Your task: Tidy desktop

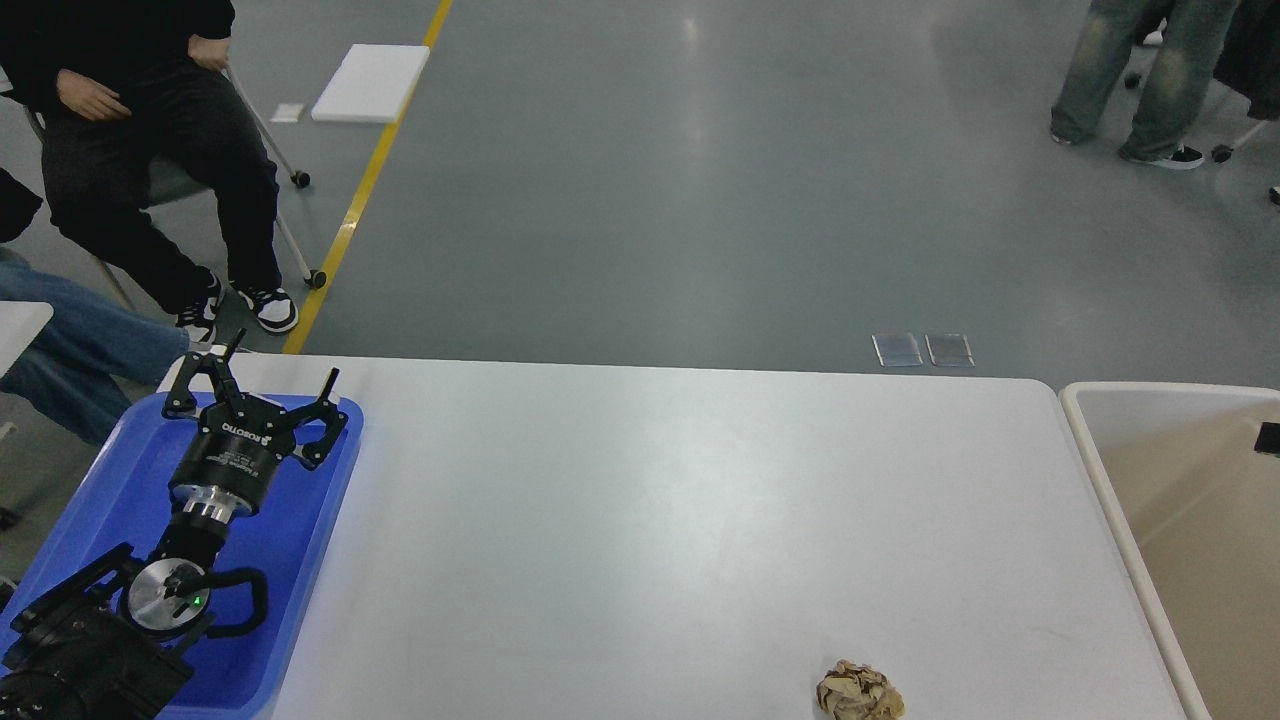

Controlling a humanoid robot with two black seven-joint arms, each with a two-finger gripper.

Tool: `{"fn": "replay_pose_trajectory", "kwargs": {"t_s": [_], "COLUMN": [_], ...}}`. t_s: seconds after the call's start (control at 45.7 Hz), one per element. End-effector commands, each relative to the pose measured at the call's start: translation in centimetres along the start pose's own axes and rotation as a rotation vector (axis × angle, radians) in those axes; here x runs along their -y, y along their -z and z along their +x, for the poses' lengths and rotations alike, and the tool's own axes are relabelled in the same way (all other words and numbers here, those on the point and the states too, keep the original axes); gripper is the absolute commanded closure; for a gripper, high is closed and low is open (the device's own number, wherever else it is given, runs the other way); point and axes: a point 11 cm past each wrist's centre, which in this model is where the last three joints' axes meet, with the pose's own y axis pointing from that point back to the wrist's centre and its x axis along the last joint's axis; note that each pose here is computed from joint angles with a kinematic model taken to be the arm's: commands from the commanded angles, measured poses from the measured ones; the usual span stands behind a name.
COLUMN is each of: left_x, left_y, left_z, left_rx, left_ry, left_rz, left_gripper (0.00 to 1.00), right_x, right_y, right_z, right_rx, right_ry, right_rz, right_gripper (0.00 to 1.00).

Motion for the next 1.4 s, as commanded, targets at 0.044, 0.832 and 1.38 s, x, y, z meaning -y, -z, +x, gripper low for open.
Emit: {"fn": "replay_pose_trajectory", "kwargs": {"t_s": [0.044,0.832,1.38], "left_x": [0.1,0.0,0.0], "left_y": [0.0,0.0,0.0], "left_z": [-0.1,0.0,0.0], "left_rx": [-0.001,-0.001,-0.001], "left_ry": [0.001,0.000,0.000], "left_rz": [0.001,0.000,0.000], "left_gripper": [0.01,0.01,0.01], "right_x": [-1.9,-10.0,-15.9], "right_y": [5.9,23.5,27.9], "right_z": [2.3,4.1,9.4], "right_rx": [-0.059,-0.278,-0.349], "right_ry": [0.160,0.590,0.441], "right_rz": [0.023,0.229,0.327], "right_gripper": [0.00,0.00,0.00]}}
